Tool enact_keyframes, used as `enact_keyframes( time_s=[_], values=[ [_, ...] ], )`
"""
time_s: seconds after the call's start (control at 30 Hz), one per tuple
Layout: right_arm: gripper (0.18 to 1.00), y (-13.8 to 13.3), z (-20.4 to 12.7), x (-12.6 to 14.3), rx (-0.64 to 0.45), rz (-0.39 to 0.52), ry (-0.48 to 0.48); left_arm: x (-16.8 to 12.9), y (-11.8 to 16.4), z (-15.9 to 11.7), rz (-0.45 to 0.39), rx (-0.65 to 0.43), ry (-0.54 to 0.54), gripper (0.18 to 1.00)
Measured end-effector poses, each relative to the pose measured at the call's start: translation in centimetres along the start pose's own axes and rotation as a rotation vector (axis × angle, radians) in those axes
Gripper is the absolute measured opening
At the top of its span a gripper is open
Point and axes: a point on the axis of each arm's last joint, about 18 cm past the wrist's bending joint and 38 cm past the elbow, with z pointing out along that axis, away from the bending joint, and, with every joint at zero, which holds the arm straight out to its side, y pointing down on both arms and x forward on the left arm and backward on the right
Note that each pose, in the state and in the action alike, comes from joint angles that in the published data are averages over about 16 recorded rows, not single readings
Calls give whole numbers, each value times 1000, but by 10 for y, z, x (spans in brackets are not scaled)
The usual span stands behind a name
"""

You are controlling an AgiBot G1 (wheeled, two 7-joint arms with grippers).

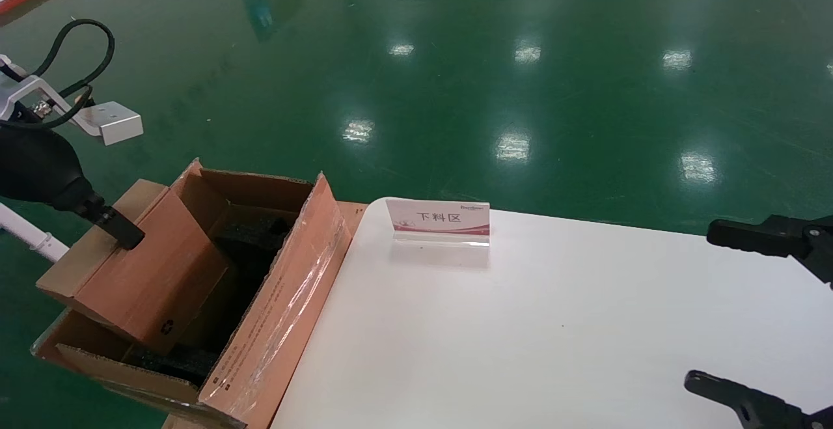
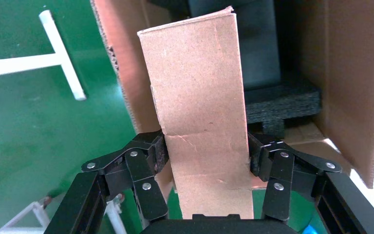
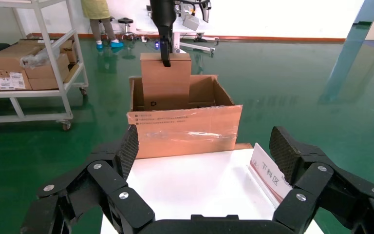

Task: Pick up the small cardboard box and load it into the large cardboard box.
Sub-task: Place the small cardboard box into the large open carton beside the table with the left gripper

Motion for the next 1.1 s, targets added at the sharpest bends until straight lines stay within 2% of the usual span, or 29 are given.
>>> enact_keyframes(
  time_s=[1.1],
  values=[
    [1001,0,0,0,0,0,0,-8,-14,31,-28,14,-139,405]
  ],
)
